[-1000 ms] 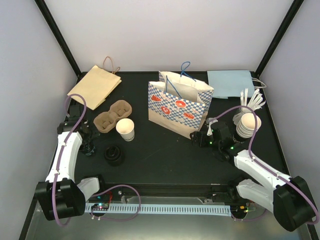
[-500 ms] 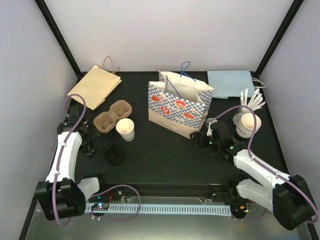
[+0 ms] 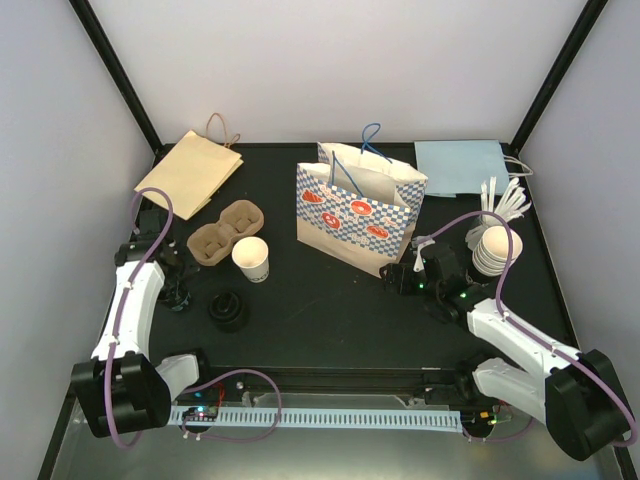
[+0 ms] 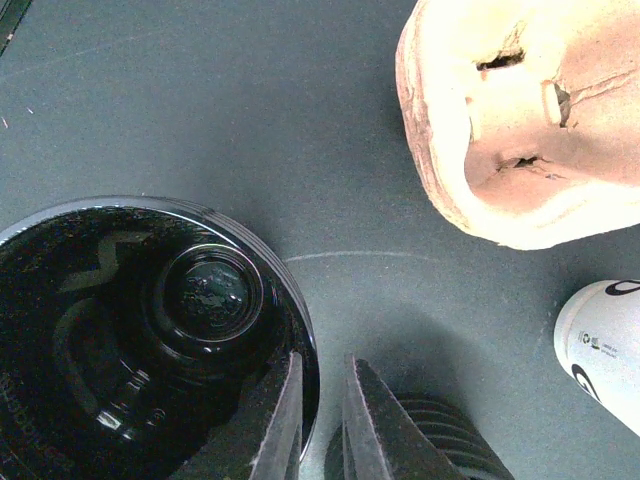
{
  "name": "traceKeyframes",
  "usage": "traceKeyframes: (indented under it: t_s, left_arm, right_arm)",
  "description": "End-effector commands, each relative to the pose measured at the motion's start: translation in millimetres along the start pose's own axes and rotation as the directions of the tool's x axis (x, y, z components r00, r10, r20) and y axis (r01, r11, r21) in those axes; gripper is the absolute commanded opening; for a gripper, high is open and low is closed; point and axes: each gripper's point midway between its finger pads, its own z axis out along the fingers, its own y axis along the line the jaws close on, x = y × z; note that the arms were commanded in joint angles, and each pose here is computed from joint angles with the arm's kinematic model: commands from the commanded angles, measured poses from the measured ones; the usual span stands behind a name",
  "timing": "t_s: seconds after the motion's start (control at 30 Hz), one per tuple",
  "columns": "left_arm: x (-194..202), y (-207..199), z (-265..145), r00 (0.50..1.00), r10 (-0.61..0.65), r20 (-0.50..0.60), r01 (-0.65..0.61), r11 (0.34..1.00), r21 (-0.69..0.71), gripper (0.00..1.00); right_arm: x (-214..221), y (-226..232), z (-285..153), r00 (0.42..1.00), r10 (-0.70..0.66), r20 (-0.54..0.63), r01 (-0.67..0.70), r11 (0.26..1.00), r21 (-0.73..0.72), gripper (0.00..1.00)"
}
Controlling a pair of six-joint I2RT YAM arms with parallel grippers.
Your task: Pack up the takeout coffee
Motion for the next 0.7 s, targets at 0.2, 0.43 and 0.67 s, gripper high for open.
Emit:
traceKeyframes:
  t_s: [0.2, 0.43, 0.67]
  left_arm:
    - [-3, 1, 1, 1.000, -0.005, 0.009, 0.005, 1.000, 0.003, 0.06]
    - [-5, 3, -4, 1.000, -0.010, 0.024, 0.010, 1.000, -0.005, 0.02]
    - [-5, 3, -15, 1.000, -0.021, 0.023, 0.021, 1.000, 0.001, 0.02]
  right_arm:
    - [-14, 6, -4, 0.999, -0.008, 0.047, 0.009, 1.000, -0.019, 1.00]
    - [-14, 6, -3, 0.999, -0.009, 0.044, 0.010, 1.000, -0.020, 1.00]
    - [-14, 6, -3, 0.999, -0.008, 0.044, 0.009, 1.000, -0.019, 1.00]
